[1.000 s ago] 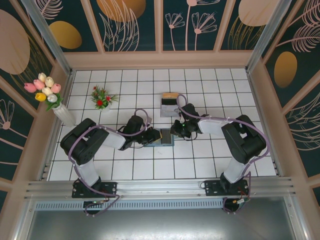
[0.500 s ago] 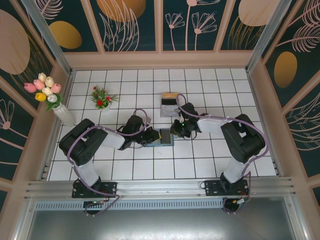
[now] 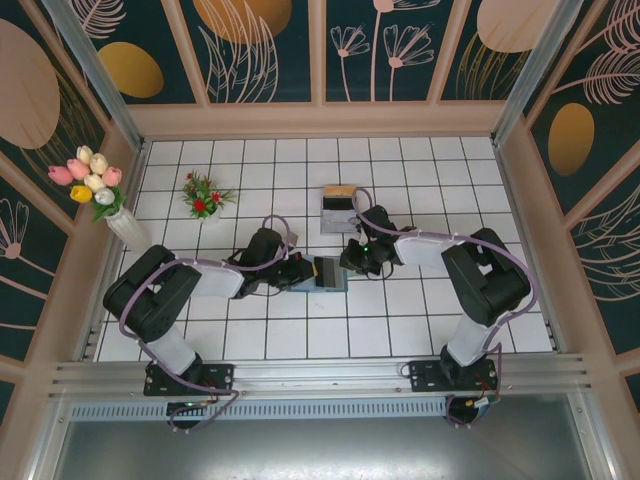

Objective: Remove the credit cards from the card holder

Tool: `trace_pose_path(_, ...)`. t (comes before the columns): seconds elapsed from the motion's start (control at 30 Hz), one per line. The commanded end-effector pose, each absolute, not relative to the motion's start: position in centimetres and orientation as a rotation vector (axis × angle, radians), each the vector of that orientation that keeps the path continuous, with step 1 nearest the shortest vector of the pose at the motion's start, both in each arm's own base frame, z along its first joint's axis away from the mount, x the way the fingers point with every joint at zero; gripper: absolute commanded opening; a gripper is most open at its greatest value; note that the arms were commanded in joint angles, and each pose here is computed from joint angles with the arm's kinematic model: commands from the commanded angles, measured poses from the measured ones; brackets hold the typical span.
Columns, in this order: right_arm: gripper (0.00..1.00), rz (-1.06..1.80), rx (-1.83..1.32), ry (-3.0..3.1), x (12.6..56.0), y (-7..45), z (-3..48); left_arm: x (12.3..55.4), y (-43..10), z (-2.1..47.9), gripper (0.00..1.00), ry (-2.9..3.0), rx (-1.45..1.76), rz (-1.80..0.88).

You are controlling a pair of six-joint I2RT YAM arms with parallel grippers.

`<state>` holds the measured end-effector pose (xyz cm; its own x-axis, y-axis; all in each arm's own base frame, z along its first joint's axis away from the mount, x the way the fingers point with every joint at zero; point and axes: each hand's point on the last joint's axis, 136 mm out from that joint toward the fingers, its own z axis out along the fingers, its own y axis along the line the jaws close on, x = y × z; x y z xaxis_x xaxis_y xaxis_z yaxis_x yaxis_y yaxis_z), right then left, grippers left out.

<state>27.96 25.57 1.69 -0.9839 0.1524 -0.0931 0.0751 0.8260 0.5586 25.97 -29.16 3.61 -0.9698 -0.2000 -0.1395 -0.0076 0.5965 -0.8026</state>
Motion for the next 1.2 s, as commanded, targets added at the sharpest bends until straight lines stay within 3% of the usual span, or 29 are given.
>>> trace_pose_path(0.0,0.17,0.809,0.151,2.939,26.3,25.0,-0.1,26.2,-28.7,3.9,0.00,2.596,-0.141,-1.289)
trace_pose_path(0.17,0.20,0.921,0.085,2.817,28.1,26.2,3.6,26.3,-28.1,4.4,0.00,2.585,-0.109,-1.280)
trace_pose_path(0.43,0.34,1.072,-0.024,2.635,30.5,28.1,10.4,26.4,-27.6,5.6,0.00,2.556,-0.101,-1.308)
trace_pose_path(0.97,0.35,1.335,-0.089,2.522,29.5,29.9,12.0,27.2,-24.7,6.4,0.00,2.562,-0.096,-1.097)
trace_pose_path(1.17,0.37,1.424,-0.042,2.461,30.3,28.6,12.9,27.5,-24.7,8.1,0.00,2.489,-0.107,-1.185)
